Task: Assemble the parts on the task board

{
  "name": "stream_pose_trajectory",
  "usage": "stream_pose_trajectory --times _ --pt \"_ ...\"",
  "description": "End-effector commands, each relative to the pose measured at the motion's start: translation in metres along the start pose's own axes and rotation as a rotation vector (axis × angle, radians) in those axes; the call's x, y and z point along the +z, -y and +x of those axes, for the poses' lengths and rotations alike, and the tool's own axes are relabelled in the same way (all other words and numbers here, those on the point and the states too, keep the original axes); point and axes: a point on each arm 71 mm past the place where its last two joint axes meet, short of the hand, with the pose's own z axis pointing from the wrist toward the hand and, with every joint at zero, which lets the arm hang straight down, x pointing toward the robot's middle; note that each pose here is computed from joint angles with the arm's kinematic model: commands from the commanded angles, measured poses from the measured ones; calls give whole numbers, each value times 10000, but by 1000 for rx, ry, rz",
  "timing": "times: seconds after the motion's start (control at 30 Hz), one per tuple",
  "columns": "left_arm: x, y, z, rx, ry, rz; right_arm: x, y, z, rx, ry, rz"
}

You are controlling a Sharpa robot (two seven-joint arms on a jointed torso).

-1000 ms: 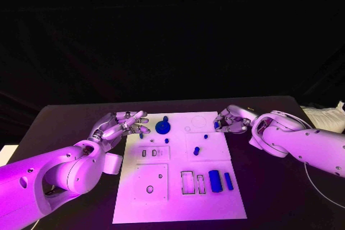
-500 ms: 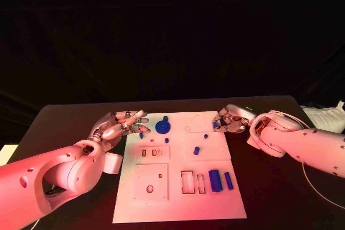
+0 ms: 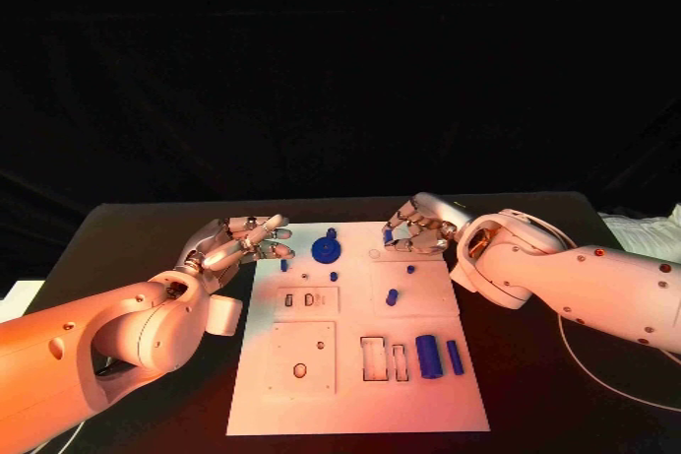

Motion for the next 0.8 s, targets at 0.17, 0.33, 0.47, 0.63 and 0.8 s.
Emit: stream_pose_trajectory --times 0.17,0.33,0.47,0.63,0.8 --pt "22 1 -22 -21 2 14 134 -323 323 -22 -73 38" --pt "20 1 -23 -60 31 13 185 -561 603 -68 -102 -18" --pt "16 3 -17 -77 38 12 187 -691 807 -90 -132 -52" --pt "11 5 -6 -85 37 11 179 -779 978 -106 -164 -74" --pt "12 4 5 -88 34 10 167 -833 1068 -118 -187 -87"
